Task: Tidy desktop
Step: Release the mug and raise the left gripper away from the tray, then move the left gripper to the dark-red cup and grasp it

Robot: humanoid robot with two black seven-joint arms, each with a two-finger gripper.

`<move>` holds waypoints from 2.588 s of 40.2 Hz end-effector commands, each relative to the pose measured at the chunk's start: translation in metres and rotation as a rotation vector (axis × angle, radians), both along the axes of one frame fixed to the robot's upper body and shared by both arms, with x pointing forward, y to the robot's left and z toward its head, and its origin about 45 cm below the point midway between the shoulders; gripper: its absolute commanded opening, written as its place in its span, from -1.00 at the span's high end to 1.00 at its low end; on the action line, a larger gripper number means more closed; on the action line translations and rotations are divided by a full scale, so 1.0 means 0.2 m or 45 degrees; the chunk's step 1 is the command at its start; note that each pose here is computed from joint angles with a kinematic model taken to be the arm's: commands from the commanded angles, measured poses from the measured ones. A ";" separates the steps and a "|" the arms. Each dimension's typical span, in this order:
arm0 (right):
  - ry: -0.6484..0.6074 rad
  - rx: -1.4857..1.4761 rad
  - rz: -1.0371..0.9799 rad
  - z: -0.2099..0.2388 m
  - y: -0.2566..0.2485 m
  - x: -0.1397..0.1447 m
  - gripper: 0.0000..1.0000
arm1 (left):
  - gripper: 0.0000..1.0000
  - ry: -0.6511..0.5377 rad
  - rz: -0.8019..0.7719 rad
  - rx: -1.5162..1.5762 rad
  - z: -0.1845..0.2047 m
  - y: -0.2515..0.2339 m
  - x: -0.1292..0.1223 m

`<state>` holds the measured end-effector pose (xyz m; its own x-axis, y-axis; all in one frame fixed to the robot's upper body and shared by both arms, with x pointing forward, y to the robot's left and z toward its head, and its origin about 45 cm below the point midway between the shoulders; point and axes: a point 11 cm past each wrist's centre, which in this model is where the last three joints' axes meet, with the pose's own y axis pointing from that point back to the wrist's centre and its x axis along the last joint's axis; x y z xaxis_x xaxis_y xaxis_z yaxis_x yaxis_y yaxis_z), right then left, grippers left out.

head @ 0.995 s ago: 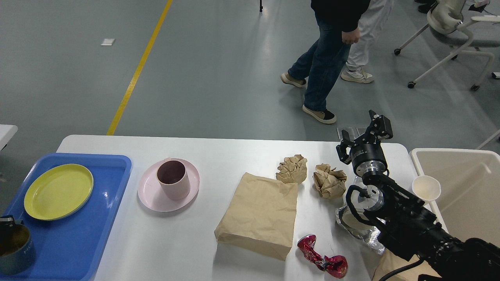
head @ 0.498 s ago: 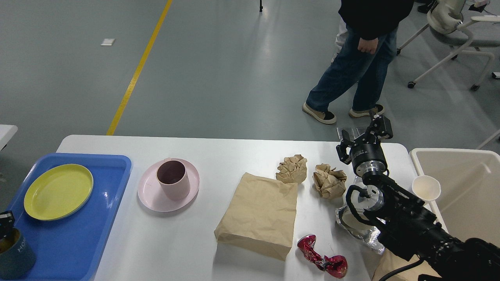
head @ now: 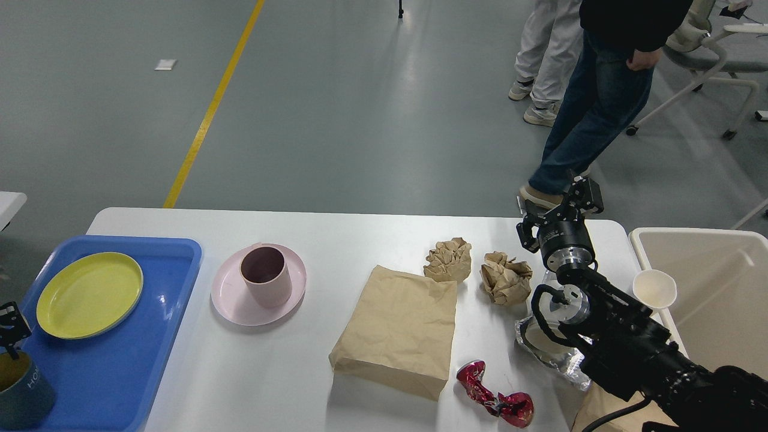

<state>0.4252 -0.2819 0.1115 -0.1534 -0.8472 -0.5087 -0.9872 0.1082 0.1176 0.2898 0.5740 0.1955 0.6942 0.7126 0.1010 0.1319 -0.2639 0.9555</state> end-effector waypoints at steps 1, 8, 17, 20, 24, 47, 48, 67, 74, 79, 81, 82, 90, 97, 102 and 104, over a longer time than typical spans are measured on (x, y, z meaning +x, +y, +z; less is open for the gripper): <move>0.000 0.000 0.000 0.00 0.00 0.00 -1.00 | -0.88 -0.037 -0.005 -0.019 0.08 -0.01 0.05; 0.001 -0.001 -0.001 0.00 0.00 0.00 -1.00 | -0.88 -0.182 -0.047 -0.056 0.25 -0.09 0.24; 0.000 0.000 0.000 0.00 0.00 0.00 -1.00 | -0.89 -0.298 -0.211 -0.086 0.44 -0.35 0.51; 0.000 0.000 0.000 0.00 0.00 0.00 -1.00 | -0.89 -0.311 -0.283 -0.081 0.50 -0.46 0.59; 0.000 0.000 0.000 0.00 0.00 0.00 -1.00 | -0.89 -0.308 -0.391 -0.051 0.61 -0.60 0.67; 0.000 0.000 0.000 0.00 0.00 0.00 -1.00 | -0.89 -0.214 -0.873 -0.050 0.49 -1.46 0.84; 0.000 0.000 0.000 0.00 0.00 0.00 -1.00 | -0.89 -0.234 -0.871 -0.055 0.45 -1.48 0.85; 0.000 0.000 0.000 0.00 0.00 0.00 -1.00 | -0.90 -0.344 -0.826 -0.004 0.08 -1.52 0.87; 0.000 0.000 0.000 0.00 0.00 0.00 -1.00 | -0.90 -0.324 -0.827 -0.018 0.03 -1.53 0.84; -0.001 0.001 0.001 0.00 0.00 0.00 -1.00 | -0.90 -0.306 -0.804 -0.049 -0.04 -1.52 0.81; 0.000 0.000 0.000 0.00 0.00 0.00 -1.00 | -0.90 -0.299 -0.801 -0.052 -0.06 -1.52 0.80; 0.000 0.000 0.000 0.00 0.00 0.00 -1.00 | -0.90 -0.294 -0.798 -0.054 -0.07 -1.51 0.79; 0.000 0.000 0.000 0.00 0.00 0.00 -1.00 | -0.89 -0.328 -0.763 -0.040 -0.14 -1.49 0.78; 0.000 0.000 0.000 0.00 0.00 0.00 -1.00 | -0.85 -0.393 -0.694 -0.073 -0.22 -1.50 0.76; 0.000 0.000 0.000 0.00 0.00 0.00 -1.00 | -0.70 -0.414 -0.680 -0.055 -0.23 -1.48 0.77; 0.000 0.000 0.000 0.00 0.00 0.00 -1.00 | -0.60 -0.409 -0.677 -0.051 -0.25 -1.47 0.76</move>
<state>0.4252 -0.2817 0.1116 -0.1529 -0.8469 -0.5092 -0.9872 0.1077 0.1173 0.4429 0.2767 0.1502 0.9003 0.2778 0.3350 -0.2976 -0.1685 0.9397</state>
